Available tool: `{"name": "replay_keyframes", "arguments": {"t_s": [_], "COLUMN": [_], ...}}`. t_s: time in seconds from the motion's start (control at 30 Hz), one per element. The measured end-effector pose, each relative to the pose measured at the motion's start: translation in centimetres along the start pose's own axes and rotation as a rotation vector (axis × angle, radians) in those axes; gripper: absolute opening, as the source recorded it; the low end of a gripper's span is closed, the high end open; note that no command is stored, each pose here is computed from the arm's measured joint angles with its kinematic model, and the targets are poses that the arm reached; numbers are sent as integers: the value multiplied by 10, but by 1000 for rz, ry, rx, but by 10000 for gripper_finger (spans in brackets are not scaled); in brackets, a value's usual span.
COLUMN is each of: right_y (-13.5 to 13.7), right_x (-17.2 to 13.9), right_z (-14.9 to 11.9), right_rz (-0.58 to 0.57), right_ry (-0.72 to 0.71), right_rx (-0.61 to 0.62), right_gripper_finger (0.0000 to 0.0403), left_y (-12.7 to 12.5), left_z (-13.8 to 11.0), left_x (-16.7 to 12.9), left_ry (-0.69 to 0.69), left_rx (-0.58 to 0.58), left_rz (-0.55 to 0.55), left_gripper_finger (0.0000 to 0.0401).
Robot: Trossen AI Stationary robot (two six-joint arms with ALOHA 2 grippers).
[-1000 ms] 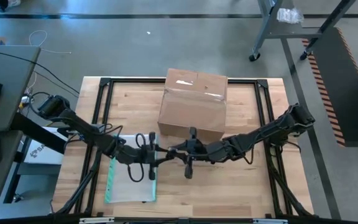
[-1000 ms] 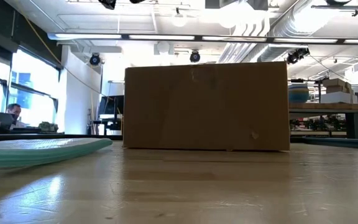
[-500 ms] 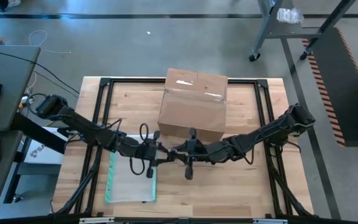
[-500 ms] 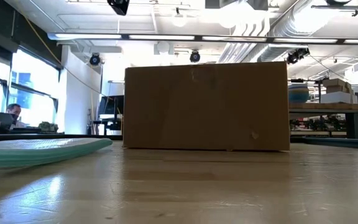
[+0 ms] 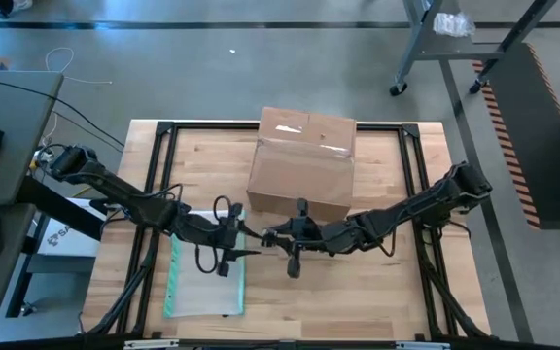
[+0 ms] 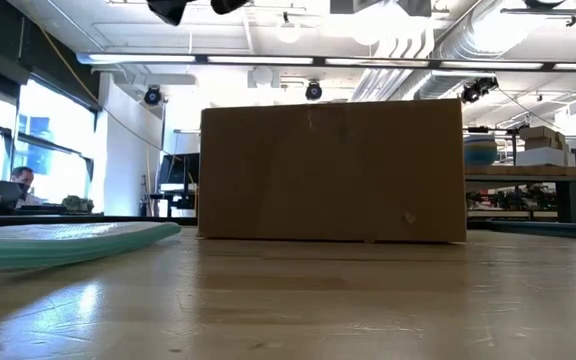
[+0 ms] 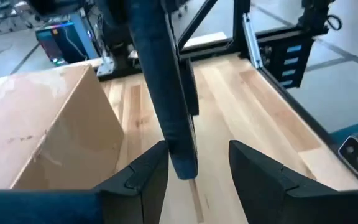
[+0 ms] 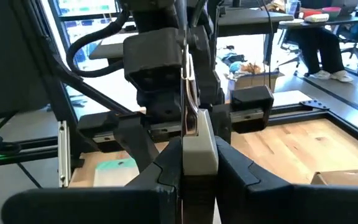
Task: Unpack boxes
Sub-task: Open the cardboard box using the black cutter
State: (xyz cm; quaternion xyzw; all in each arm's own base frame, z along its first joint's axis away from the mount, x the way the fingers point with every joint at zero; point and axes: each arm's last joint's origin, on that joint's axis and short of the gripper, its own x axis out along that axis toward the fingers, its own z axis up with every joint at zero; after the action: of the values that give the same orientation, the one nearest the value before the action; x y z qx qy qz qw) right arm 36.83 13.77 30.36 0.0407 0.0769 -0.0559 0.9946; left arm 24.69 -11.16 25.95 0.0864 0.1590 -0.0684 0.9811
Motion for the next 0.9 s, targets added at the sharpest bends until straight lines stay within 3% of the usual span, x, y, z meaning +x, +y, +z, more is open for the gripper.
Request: {"name": "replay_keyframes", "arguments": {"t_s": [0.27, 0.53, 0.8, 0.9], "right_y": [0, 0, 0, 0], "right_x": [0, 0, 0, 0], "right_z": [0, 0, -1, -1], "right_rz": [0, -1, -1, 0], "right_ry": [3, 5, 13, 14], "right_rx": [-3, -5, -23, -23], "right_gripper_finger": [43, 43, 43, 46], "left_y": [1, 9, 14, 14], "left_z": [9, 11, 12, 11], "left_x": [10, 25, 27, 27], "left_ry": [-129, -227, -234, -233], "left_rx": [20, -61, -117, -127], "left_rz": [47, 16, -4, -5], "left_gripper_finger": [152, 147, 69, 68]}}
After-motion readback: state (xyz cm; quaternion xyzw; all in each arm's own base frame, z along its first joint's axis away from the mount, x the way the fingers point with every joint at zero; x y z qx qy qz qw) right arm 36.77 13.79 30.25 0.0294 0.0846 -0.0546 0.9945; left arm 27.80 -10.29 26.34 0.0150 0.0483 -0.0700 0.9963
